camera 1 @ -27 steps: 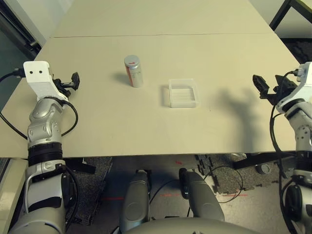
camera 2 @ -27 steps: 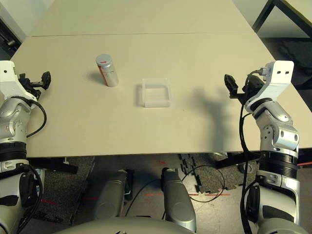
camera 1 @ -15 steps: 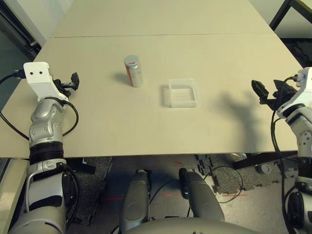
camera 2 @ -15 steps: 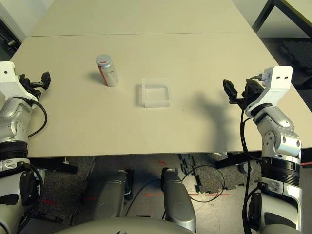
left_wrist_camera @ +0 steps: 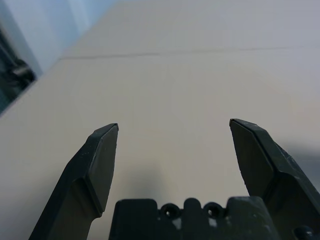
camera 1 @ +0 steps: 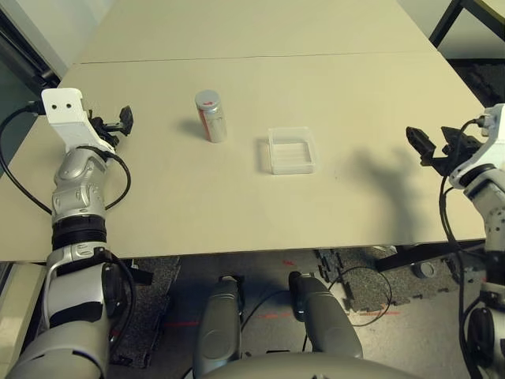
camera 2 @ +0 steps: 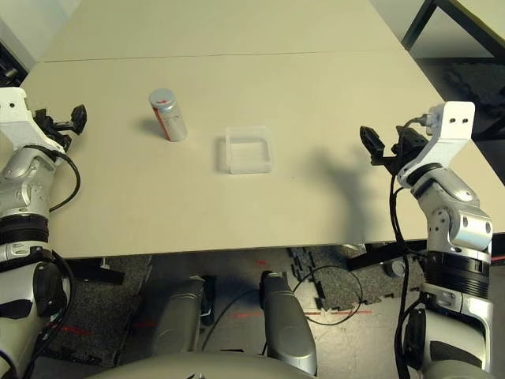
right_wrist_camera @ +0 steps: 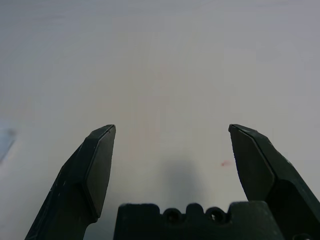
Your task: Pour the medicine from the bottle into the box.
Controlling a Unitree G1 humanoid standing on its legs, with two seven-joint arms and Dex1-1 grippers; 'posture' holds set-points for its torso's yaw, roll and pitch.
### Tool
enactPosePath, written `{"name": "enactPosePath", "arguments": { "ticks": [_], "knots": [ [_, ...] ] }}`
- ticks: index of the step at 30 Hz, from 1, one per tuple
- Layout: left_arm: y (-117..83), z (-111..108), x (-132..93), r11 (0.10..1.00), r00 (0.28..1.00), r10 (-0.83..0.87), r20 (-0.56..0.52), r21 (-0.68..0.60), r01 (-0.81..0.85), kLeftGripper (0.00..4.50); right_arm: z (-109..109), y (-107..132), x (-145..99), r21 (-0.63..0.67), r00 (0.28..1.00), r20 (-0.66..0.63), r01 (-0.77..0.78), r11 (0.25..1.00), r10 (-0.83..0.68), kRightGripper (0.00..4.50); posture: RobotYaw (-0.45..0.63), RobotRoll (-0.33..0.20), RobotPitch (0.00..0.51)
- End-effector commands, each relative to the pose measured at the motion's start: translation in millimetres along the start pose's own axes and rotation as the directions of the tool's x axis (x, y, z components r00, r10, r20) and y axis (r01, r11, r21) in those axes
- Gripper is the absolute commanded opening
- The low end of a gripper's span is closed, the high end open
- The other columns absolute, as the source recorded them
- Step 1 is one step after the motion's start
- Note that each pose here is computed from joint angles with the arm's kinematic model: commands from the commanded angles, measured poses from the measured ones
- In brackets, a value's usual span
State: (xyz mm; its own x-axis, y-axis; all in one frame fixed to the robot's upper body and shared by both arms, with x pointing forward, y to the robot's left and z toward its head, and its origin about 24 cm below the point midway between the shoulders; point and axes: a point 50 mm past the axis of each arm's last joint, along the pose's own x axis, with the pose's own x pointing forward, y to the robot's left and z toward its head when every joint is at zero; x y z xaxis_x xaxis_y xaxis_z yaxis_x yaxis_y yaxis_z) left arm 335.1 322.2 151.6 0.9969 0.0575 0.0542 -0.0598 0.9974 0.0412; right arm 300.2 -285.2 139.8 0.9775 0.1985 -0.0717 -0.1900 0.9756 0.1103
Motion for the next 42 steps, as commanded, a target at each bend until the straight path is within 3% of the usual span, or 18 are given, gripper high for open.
{"name": "enactPosePath", "arguments": {
  "ticks": [1, 7, 9, 19, 28, 42],
  "knots": [
    [-2, 0, -9, 0.988, 0.988, -0.147, -0.049, 0.034, 0.149, 4.46, -6, 17, 4, 0.000, 0.992, -0.028, -0.120, 0.993, 0.120, 4.50, 0.07, 0.000, 0.159],
    [-5, 2, -24, 0.948, 0.944, -0.314, -0.101, 0.025, 0.318, 4.46, -9, 39, 13, -0.031, 0.941, -0.054, -0.336, 0.941, 0.334, 4.50, 0.08, 0.000, 0.137],
    [-13, 1, -25, 0.927, 0.922, -0.372, -0.104, 0.007, 0.375, 4.46, -5, 44, 16, -0.067, 0.924, 0.003, -0.380, 0.923, 0.381, 4.50, 0.08, 0.000, 0.132],
    [-55, 7, -5, 0.873, 0.872, -0.487, -0.054, -0.006, 0.487, 4.46, -21, 59, 18, -0.160, 0.846, -0.146, -0.532, 0.832, 0.513, 4.50, 0.07, 0.000, 0.120],
    [-80, 4, 4, 0.841, 0.840, -0.541, -0.043, -0.044, 0.539, 4.46, -23, 67, 16, -0.109, 0.830, -0.134, -0.555, 0.825, 0.541, 4.50, 0.05, 0.000, 0.130],
    [-101, -2, 20, 0.823, 0.822, -0.567, -0.046, -0.076, 0.563, 4.46, -30, 82, 1, -0.008, 0.808, -0.162, -0.575, 0.818, 0.566, 4.50, 0.00, 0.000, 0.138]
  ]
}}
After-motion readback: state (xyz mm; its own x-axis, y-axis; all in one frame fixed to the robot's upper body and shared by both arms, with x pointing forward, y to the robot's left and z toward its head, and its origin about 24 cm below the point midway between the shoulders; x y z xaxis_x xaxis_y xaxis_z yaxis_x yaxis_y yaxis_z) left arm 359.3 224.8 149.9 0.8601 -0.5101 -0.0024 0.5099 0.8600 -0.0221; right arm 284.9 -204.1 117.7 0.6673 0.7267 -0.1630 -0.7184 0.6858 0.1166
